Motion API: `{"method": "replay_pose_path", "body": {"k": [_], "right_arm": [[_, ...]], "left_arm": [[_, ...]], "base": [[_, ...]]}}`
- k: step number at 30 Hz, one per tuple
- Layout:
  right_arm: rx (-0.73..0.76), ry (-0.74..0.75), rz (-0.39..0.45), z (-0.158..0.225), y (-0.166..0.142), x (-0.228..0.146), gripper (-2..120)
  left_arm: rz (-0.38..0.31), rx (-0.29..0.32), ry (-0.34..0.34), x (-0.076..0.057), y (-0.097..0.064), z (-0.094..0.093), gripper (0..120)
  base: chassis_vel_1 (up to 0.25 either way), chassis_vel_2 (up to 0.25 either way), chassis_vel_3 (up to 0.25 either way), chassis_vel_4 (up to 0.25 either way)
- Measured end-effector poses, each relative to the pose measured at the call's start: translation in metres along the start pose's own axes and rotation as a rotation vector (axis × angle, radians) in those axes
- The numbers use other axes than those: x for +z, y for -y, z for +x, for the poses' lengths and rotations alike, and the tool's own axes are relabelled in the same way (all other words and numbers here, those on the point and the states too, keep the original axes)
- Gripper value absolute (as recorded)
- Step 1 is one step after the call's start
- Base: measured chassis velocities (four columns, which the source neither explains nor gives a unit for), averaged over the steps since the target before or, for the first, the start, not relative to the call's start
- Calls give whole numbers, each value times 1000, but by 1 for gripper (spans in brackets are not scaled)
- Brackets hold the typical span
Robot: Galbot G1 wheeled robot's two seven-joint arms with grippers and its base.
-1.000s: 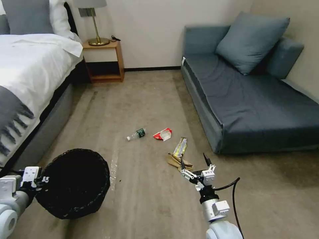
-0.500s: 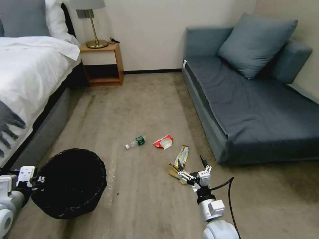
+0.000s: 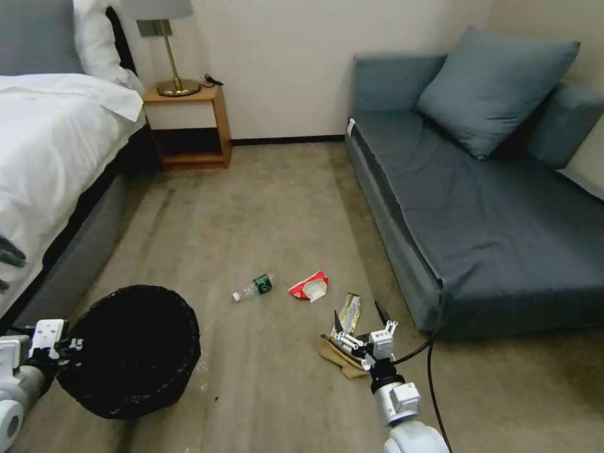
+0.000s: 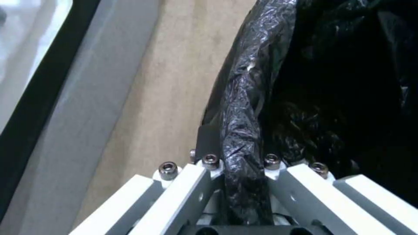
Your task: Pick up the trash bin, then pick up the garbage on the floor and place it into the trash bin.
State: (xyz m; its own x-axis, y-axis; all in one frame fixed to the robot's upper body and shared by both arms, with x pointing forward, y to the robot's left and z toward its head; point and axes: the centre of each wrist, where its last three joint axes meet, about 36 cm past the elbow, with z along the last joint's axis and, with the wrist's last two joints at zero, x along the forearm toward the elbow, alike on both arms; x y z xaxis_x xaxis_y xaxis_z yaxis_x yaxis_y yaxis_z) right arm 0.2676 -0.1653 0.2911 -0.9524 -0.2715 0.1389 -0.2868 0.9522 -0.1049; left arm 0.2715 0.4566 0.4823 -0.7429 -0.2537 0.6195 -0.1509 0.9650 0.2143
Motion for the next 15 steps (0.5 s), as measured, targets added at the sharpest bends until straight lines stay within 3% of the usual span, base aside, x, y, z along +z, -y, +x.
{"method": "replay_pose_path", "body": {"k": [6,15], "right_arm": [[-120,-261,63,-18,11,18,100],[-268,-459,53,-59,46,48,100]], "left_arm": [[-7,-3,-6,2,0,0,2],[-13,-3,-8,2,-2,0,2]], "base": [[-39,47,37,-45],[0,0,0,0]]}}
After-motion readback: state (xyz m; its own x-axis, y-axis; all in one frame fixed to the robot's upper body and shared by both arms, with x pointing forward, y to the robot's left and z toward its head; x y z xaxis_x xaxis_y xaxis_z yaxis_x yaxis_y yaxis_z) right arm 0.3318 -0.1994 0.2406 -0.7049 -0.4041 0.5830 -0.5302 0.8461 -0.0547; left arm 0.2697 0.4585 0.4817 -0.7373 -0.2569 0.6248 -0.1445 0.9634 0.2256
